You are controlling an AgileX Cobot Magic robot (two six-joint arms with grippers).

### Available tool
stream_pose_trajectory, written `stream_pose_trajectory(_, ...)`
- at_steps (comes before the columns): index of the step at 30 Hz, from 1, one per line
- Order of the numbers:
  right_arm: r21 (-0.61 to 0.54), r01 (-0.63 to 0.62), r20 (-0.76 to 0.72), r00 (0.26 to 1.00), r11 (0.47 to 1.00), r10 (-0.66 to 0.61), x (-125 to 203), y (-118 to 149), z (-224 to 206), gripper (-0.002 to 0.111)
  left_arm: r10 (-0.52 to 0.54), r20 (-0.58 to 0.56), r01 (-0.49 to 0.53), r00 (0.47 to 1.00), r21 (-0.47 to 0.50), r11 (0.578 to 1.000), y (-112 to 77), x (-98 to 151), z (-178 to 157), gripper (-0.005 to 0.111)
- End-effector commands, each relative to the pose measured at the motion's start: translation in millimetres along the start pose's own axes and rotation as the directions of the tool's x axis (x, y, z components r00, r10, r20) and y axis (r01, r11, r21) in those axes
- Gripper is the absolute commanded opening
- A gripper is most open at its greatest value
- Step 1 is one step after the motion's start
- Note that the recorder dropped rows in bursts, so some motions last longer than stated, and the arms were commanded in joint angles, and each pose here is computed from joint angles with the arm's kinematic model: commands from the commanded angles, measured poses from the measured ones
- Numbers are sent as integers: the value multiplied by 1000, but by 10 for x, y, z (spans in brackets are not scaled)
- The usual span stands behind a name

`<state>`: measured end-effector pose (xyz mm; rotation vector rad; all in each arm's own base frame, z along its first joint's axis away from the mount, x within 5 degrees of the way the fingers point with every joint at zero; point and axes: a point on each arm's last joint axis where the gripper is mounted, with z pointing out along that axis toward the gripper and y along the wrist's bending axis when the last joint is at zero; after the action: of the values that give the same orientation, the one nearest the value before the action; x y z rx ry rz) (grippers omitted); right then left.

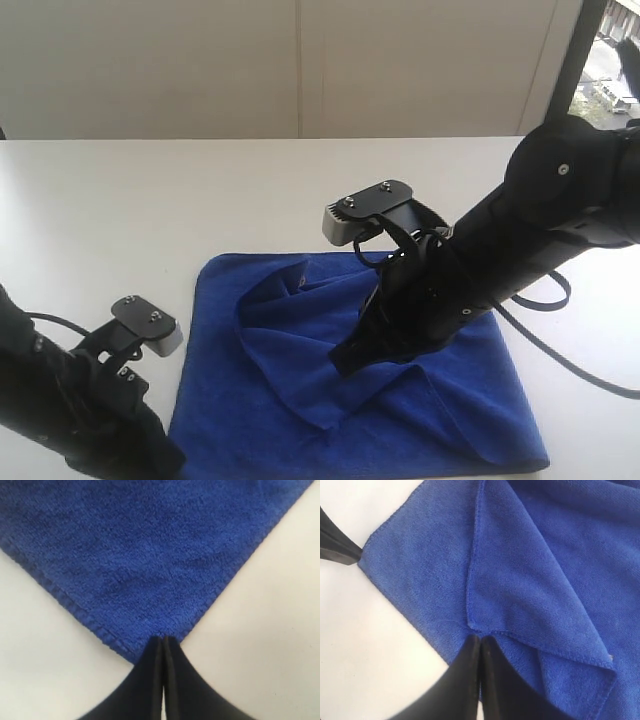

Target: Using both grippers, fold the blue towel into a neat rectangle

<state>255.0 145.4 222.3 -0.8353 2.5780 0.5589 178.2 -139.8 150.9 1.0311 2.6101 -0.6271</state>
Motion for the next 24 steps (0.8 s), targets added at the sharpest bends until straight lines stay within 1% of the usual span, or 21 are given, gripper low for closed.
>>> stream_pose_trajectory(1,1,14,3,1000,1000,-14,7,6,-13,0,28,77,-28,997,2,1000,-97,-49,-191,0)
stream_pose_trajectory(4,2,22,2,1000,1000,-22,7,5,-13,0,56,162,-53,985,-25,998,-135,-133,-361,0)
stream_pose_trajectory(5,2,50,2,999,999,-50,7,5,-13,0,56,189,-50,980,-39,998,-140,-151,-405,0)
stream_pose_trajectory(7,-4,156,-5,988,988,-156,14,9,-13,0,46,265,-25,963,-81,996,-150,-187,-524,0)
stream_pose_trajectory(9,-14,278,-14,960,960,-278,20,26,11,0,55,340,-13,939,-125,992,-158,-217,-648,0)
stream_pose_trajectory(10,-22,343,-19,939,939,-343,23,44,37,0,62,390,-4,919,-148,989,-175,-230,-740,0)
stream_pose_trajectory(13,-22,516,-34,856,856,-517,21,79,135,0,96,485,1,869,-196,981,-221,-214,-938,0)
stream_pose_trajectory(15,32,590,-58,807,807,-588,-1,59,209,0,111,526,12,843,-225,974,-237,-124,-1006,0)
stream_pose_trajectory(17,71,646,-84,763,760,-641,-16,44,273,1,113,545,30,831,-246,969,-234,-2,-1012,0)
stream_pose_trajectory(18,80,668,-95,744,740,-661,-20,48,311,3,92,552,57,829,-246,968,-223,90,-982,0)
stream_pose_trajectory(19,79,680,-102,733,729,-673,-18,58,346,5,84,561,68,824,-245,967,-227,143,-983,0)
stream_pose_trajectory(20,70,689,-108,724,721,-681,-12,78,394,9,66,554,86,830,-244,966,-212,223,-935,0)
stream_pose_trajectory(21,57,694,-115,719,718,-686,-2,98,451,15,48,555,105,830,-241,965,-205,303,-906,0)
stream_pose_trajectory(23,27,720,-147,689,694,-709,35,125,577,28,38,541,118,840,-251,961,-183,441,-831,0)
stream_pose_trajectory(24,18,733,-161,673,680,-722,50,137,645,37,32,543,130,839,-258,957,-170,495,-808,0)
